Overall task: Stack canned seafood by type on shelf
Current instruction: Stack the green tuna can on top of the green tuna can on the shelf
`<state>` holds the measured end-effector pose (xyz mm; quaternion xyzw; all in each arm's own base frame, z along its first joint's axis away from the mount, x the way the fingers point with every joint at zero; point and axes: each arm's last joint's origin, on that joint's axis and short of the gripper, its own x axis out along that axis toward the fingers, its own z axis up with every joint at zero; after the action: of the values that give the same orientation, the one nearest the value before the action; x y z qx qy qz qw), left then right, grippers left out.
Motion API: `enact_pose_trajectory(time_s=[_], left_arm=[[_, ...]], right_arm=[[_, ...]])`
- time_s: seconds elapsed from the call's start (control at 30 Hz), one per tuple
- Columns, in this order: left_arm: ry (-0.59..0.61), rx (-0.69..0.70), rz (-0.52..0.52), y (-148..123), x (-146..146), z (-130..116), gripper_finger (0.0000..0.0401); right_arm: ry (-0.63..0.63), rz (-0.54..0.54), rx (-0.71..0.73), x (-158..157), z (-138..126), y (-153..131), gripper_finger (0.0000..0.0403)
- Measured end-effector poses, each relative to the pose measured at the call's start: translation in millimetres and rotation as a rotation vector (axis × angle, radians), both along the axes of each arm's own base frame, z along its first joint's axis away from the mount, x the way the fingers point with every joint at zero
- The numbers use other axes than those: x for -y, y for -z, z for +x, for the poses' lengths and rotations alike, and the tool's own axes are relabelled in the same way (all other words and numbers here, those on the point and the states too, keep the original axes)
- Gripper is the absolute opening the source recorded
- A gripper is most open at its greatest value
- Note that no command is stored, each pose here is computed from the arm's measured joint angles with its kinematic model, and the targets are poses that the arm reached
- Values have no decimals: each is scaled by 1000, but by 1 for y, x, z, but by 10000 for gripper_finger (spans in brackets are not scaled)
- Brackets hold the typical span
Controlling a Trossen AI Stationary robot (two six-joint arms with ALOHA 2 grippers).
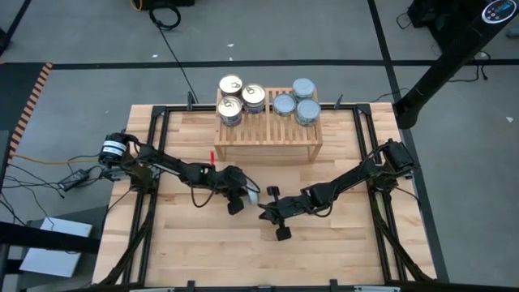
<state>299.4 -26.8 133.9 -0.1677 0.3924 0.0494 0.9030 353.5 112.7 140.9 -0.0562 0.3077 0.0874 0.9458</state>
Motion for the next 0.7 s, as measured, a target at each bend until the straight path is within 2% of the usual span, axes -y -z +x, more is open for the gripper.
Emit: enact_pose_trajectory(time_s=[0.27,0.43,0.57,0.7], left_arm=[[5,24,133,-2,8,0,0],[-7,37,212,-2,23,-2,0],[-55,52,308,-3,33,-5,0],[-107,92,364,3,38,-14,0]], right_arm=[[102,-61,-23,6,-7,-12,37],[266,-138,-39,16,-17,-27,32],[336,-140,-56,30,-11,-17,9],[378,-148,-88,44,-2,4,11]])
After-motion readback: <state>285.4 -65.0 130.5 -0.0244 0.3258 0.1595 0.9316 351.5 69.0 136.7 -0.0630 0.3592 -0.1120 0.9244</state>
